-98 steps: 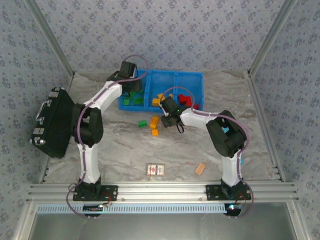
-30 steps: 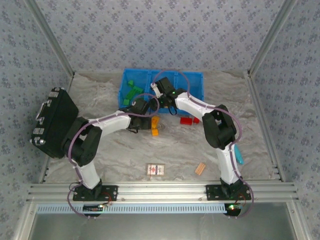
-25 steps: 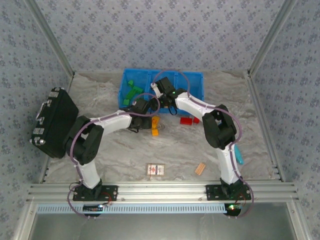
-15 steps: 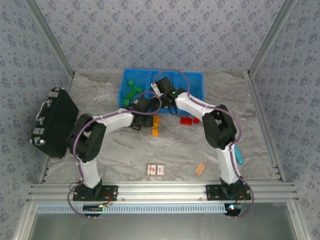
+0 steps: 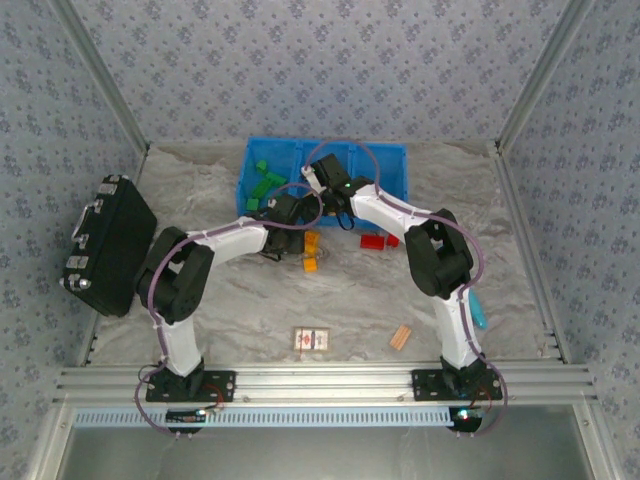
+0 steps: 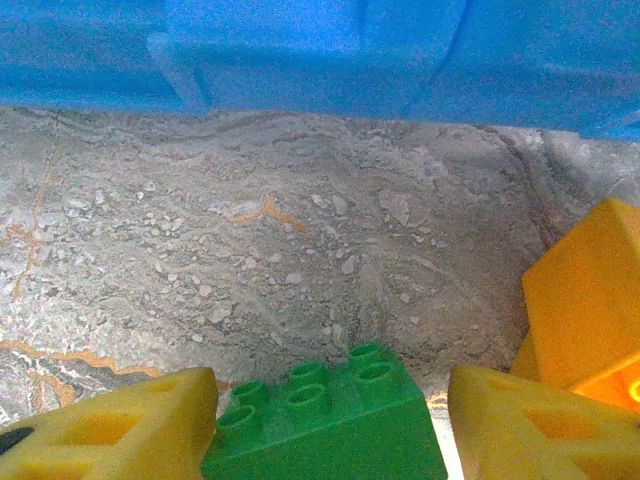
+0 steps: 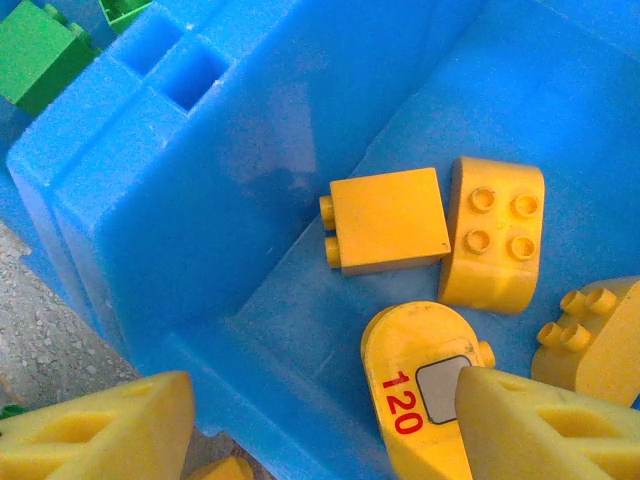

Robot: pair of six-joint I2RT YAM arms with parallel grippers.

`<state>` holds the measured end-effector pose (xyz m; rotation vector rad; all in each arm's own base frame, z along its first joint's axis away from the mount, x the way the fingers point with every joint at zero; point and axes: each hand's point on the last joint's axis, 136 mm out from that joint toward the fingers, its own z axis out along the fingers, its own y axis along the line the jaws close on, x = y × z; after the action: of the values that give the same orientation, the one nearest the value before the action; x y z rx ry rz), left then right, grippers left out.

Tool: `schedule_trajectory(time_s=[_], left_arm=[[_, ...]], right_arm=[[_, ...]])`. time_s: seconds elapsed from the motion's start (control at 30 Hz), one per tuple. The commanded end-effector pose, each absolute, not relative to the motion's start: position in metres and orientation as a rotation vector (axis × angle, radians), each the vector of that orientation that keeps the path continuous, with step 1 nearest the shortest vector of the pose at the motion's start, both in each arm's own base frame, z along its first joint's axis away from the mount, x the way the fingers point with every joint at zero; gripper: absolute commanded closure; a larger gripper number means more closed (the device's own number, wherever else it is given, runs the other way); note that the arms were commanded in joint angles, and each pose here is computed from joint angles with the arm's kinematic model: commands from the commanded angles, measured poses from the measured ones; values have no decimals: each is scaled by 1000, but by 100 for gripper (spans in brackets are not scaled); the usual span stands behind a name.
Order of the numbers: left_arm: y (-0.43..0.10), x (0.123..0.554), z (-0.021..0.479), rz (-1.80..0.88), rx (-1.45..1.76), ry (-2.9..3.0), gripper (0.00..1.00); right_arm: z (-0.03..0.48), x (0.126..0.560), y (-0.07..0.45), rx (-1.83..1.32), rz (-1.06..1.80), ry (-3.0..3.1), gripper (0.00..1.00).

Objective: Sort the legos into containers by color
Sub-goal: Pick up the lego from the center of the table.

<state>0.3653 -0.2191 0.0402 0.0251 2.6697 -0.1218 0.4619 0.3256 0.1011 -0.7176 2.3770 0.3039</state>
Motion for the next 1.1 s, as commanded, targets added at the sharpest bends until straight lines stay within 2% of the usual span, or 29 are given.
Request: schedule_trajectory(time_s=[0.0,0.3,0.53,0.8,1.07], left_arm=[[-210,357,27,-72,11,2707,42],[-206,354,26,-69,2,2710,51],[-200,355,39,-67,-1,2687,53],[-189,382,106,-104,-10,2564,53],[-165,421,168,-90,-21,2441,53]], right_arm=[[126,466,315,-704,289,2347,29],[153,446,287,-666,250,2328,28],[166,401,232,-580,154,2374,27],[132,333,159,-351,124,2536,25],[107,310,167,-290,317,2601,23]])
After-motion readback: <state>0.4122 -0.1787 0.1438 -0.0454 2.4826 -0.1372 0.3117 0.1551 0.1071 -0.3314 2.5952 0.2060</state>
